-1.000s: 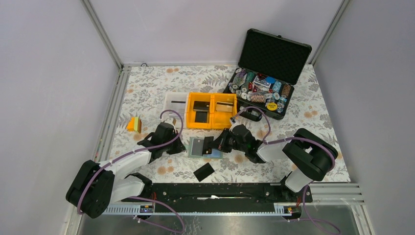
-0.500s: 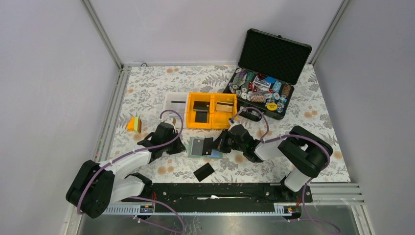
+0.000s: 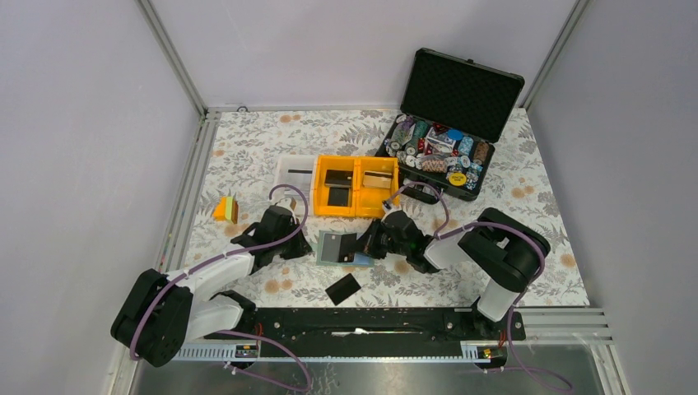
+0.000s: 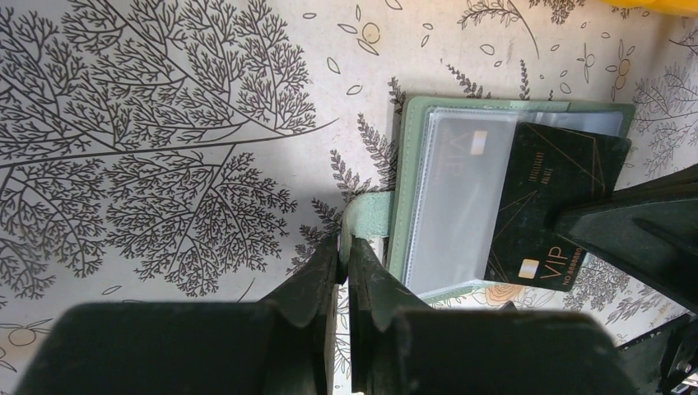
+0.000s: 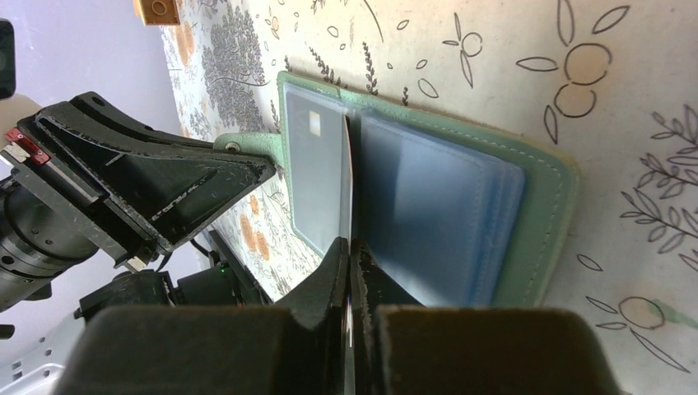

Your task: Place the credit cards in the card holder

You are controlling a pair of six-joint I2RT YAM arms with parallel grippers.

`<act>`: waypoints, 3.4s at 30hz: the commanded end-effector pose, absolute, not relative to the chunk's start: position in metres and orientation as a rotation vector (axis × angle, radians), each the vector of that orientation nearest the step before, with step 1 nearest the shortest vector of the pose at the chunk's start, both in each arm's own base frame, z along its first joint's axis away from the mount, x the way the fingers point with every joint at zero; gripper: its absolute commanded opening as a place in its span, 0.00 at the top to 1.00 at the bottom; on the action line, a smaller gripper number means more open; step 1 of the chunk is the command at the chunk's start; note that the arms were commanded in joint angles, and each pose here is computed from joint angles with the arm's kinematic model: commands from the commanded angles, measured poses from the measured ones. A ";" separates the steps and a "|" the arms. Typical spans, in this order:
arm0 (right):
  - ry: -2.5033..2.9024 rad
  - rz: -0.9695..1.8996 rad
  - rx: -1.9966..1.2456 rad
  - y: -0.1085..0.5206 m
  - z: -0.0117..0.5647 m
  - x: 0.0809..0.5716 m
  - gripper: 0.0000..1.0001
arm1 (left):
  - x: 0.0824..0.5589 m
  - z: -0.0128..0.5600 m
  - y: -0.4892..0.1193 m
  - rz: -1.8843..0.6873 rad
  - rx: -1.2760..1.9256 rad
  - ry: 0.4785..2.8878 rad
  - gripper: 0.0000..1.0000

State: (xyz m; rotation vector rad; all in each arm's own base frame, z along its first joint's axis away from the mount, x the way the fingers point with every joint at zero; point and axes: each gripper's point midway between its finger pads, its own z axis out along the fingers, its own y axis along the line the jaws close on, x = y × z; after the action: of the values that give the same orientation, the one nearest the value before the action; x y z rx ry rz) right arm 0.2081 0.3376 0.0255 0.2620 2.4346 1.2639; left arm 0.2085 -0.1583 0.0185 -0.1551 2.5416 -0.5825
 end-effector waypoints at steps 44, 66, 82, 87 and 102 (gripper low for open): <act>2.491 0.900 0.046 0.337 0.028 0.221 0.53 | 0.218 0.034 -0.170 -0.643 -0.066 2.489 1.00; 2.483 0.902 -0.048 0.366 0.032 0.221 0.68 | 0.218 0.032 -0.179 -0.702 -0.057 2.495 1.00; 2.454 0.961 -0.084 0.402 0.046 0.224 0.65 | 0.212 0.030 -0.193 -0.839 -0.111 2.483 1.00; 2.451 0.989 -0.049 0.407 0.054 0.223 0.62 | 0.213 0.026 -0.186 -0.788 -0.136 2.492 1.00; 2.453 1.186 0.248 0.407 0.068 0.210 0.60 | 0.219 0.023 -0.166 -0.621 -0.185 2.481 1.00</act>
State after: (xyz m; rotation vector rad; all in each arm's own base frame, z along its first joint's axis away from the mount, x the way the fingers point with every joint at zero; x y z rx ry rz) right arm 0.2149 0.3853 0.0311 0.1260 2.5299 0.9698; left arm 0.2111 -0.1726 0.0179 -0.1625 2.5213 -0.6805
